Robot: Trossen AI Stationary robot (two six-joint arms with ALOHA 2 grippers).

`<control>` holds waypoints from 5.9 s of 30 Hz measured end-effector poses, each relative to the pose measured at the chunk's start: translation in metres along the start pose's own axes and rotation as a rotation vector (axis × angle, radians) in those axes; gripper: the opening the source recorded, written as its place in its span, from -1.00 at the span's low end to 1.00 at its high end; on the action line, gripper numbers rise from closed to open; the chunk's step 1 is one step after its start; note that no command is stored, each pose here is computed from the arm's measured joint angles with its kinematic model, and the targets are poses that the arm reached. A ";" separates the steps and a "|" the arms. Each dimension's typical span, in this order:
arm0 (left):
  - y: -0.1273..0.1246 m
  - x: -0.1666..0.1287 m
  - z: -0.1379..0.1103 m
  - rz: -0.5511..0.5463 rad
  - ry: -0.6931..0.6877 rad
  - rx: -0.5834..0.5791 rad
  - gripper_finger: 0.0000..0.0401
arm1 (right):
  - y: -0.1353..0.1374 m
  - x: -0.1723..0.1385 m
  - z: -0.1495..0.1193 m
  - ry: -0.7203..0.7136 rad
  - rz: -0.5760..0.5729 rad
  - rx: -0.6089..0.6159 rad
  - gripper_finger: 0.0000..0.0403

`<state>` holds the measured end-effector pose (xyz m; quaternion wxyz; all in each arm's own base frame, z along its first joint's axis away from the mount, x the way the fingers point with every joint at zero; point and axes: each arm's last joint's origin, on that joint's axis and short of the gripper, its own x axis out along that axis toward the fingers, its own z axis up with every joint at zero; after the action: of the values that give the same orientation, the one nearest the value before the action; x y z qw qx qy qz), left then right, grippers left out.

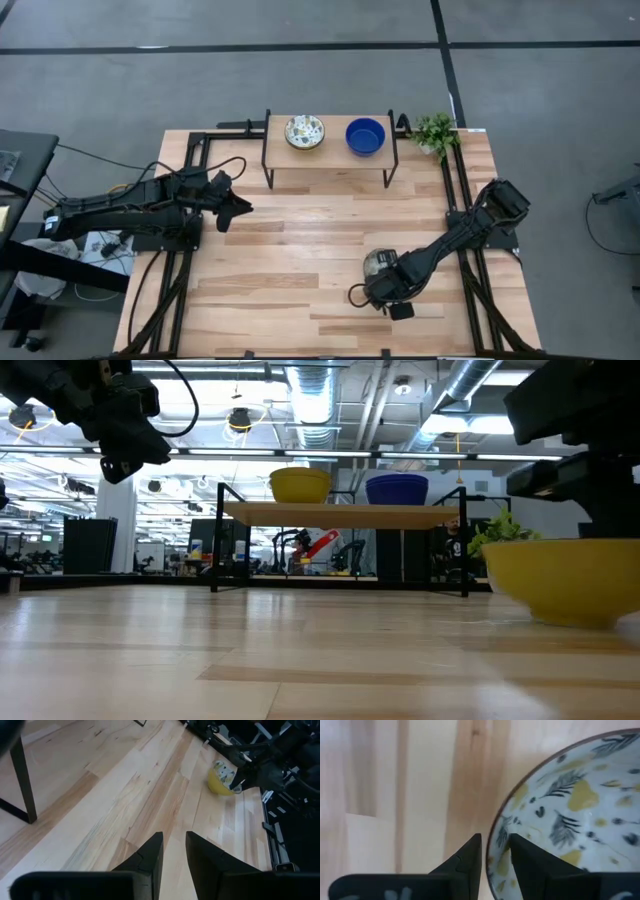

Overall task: Pick & Place Mini bowls
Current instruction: Stack the white patterned bowl on top of the white patterned bowl on the shelf, then return to Home Position

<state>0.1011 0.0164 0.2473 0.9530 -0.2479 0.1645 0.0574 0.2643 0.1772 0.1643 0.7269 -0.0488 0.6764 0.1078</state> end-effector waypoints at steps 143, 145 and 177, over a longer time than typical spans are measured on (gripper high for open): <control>-0.006 0.010 0.018 -0.047 -0.140 0.019 -0.59 | -0.329 -0.188 0.090 -0.286 -0.648 -0.457 -0.82; -0.006 0.010 0.018 -0.047 -0.143 0.019 -0.59 | -0.329 -0.188 0.090 -0.286 -0.648 -0.457 -0.80; -0.006 0.010 0.019 -0.053 -0.154 0.022 -0.59 | -0.297 -0.189 0.109 -0.172 -0.826 -0.477 0.08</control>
<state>0.1170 0.0204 0.2626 0.9666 -0.2367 0.0848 0.0493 0.4248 -0.1052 0.3386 0.7307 -0.4696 0.4943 -0.0340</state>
